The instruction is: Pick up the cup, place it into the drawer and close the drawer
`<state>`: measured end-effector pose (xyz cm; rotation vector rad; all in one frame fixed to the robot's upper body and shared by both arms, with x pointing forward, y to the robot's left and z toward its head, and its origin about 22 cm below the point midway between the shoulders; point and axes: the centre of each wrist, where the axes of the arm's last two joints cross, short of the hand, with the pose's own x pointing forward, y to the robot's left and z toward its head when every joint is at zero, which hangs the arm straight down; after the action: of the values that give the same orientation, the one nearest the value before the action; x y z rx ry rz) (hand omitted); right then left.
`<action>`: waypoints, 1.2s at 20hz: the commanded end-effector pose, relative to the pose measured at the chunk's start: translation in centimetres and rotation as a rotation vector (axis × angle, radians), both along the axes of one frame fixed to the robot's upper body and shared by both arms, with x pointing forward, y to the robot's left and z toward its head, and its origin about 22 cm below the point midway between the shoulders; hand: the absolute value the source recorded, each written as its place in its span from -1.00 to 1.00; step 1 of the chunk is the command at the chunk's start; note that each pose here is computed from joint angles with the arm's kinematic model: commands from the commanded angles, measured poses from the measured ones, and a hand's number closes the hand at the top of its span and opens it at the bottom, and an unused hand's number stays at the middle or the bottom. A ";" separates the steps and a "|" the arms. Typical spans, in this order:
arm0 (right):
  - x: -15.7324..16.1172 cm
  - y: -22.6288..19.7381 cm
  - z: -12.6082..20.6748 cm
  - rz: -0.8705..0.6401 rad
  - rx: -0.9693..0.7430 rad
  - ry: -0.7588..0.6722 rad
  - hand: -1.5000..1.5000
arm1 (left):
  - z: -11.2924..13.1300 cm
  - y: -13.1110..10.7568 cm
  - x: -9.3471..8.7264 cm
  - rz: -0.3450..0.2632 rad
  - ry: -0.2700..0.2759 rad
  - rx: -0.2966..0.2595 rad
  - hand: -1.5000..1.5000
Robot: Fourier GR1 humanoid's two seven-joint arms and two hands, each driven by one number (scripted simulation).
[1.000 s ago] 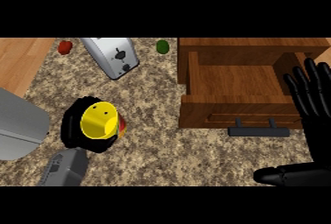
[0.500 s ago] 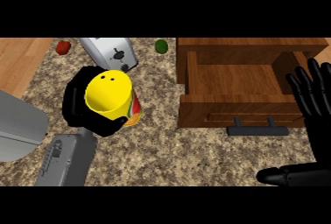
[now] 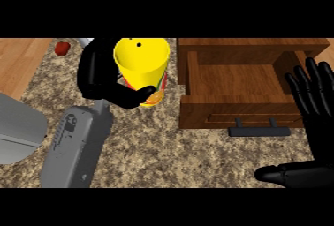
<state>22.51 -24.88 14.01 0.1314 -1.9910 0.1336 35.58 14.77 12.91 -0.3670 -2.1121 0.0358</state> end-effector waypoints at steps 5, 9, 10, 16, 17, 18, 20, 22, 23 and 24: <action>-0.8 0.6 -1.0 0.007 0.015 -0.006 -1.00 | 3.6 -4.6 2.4 -0.011 0.014 0.059 1.00; -2.2 0.2 -0.3 -0.015 0.001 0.009 -1.00 | 4.5 -6.4 2.9 -0.019 0.044 0.098 1.00; -0.2 -0.6 0.0 -0.014 -0.005 -0.005 -1.00 | 5.4 -4.9 4.3 -0.011 0.040 0.101 1.00; 1.0 0.7 -1.5 -0.013 0.015 0.010 -1.00 | 5.2 -9.7 4.7 0.018 0.080 0.147 1.00; 0.8 -0.3 0.2 -0.009 -0.002 0.003 -1.00 | 3.5 -8.7 6.0 0.015 0.086 0.155 1.00; 0.6 0.1 -1.4 0.017 -0.005 0.019 -1.00 | 3.7 -10.8 4.6 0.027 0.100 0.155 1.00; 1.6 -0.7 -1.1 0.006 0.004 0.011 -1.00 | 4.6 -11.5 5.7 0.034 0.086 0.170 1.00; 0.1 -1.2 -1.4 -0.002 0.014 0.002 -1.00 | 3.9 -11.0 6.5 0.026 0.104 0.190 1.00; 0.7 -0.6 -1.9 0.003 -0.011 0.013 -1.00 | 3.1 -11.0 6.8 0.032 0.123 0.173 1.00; 0.3 -1.3 -1.5 0.009 -0.015 -0.004 -1.00 | 2.2 -11.2 6.9 0.051 0.121 0.198 1.00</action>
<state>22.96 -25.48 12.81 0.1345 -1.9867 0.1397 41.77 4.14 16.49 -0.2334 -1.9998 -0.1071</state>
